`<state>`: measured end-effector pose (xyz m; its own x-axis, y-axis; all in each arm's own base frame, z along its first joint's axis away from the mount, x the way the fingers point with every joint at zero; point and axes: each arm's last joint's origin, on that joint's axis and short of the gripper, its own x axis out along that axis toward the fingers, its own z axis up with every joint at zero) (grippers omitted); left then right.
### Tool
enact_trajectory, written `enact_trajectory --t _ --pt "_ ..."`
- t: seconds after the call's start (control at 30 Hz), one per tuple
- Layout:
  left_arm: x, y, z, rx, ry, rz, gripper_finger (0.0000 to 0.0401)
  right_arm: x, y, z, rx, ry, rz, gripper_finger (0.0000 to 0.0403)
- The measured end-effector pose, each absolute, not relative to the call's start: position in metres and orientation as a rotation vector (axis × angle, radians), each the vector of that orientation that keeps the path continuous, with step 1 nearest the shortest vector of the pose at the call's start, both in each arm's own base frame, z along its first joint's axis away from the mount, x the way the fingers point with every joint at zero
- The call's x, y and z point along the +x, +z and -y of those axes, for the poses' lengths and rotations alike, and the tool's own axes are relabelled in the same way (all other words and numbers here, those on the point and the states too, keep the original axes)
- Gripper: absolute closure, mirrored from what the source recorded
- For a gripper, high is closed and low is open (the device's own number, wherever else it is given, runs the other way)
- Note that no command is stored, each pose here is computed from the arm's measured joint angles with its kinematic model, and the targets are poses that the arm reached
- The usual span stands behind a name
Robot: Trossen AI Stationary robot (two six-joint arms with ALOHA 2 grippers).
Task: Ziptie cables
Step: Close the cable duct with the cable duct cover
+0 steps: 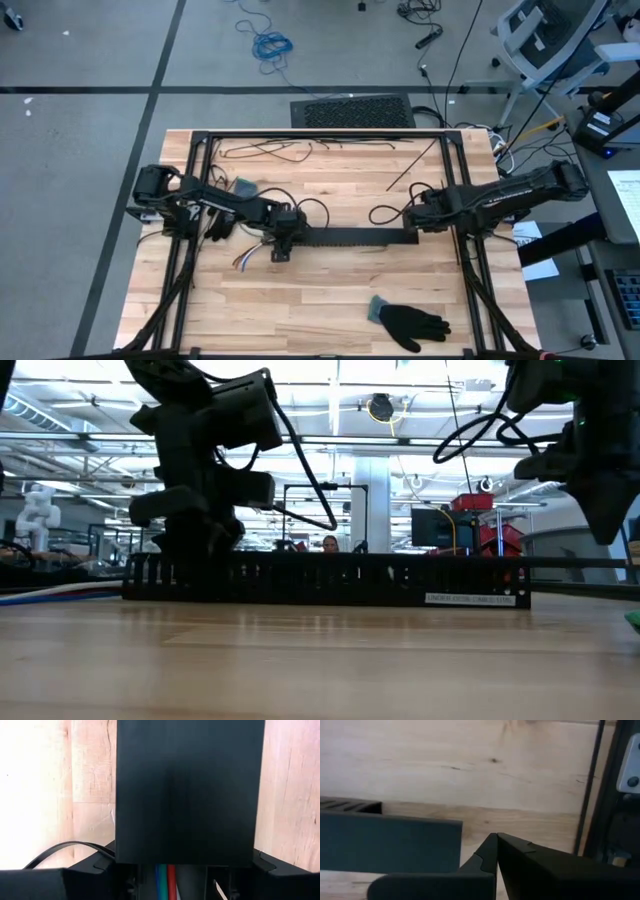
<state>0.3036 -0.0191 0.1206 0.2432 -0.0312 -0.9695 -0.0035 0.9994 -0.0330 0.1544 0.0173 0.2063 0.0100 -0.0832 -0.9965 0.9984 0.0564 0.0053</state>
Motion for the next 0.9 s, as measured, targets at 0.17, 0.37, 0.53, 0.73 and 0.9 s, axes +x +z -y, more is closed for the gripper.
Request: enact_trajectory --t 0.17,0.37,0.53,0.73,0.9 --pt "0.303 0.122 0.019 -0.032 -0.017 -1.323 0.0153 0.156 0.203 -0.026 1.113 -1.206 -1.184 0.0403" --pt "0.303 0.124 0.018 -0.029 -0.011 -1.312 0.0153 0.167 0.189 -0.042 1.099 -1.24 -1.193 0.0403" --pt "0.303 0.123 0.018 -0.028 -0.01 -1.314 0.0153 0.175 0.182 -0.048 1.135 -1.253 -1.168 0.0403" --pt "0.302 0.123 0.018 -0.027 -0.022 -1.316 0.0153 0.187 0.176 -0.049 1.195 -1.211 -1.122 0.0403" --pt "0.303 0.123 0.018 -0.013 -0.036 -1.311 0.0153 0.195 0.175 -0.049 1.226 -1.179 -1.054 0.0403"
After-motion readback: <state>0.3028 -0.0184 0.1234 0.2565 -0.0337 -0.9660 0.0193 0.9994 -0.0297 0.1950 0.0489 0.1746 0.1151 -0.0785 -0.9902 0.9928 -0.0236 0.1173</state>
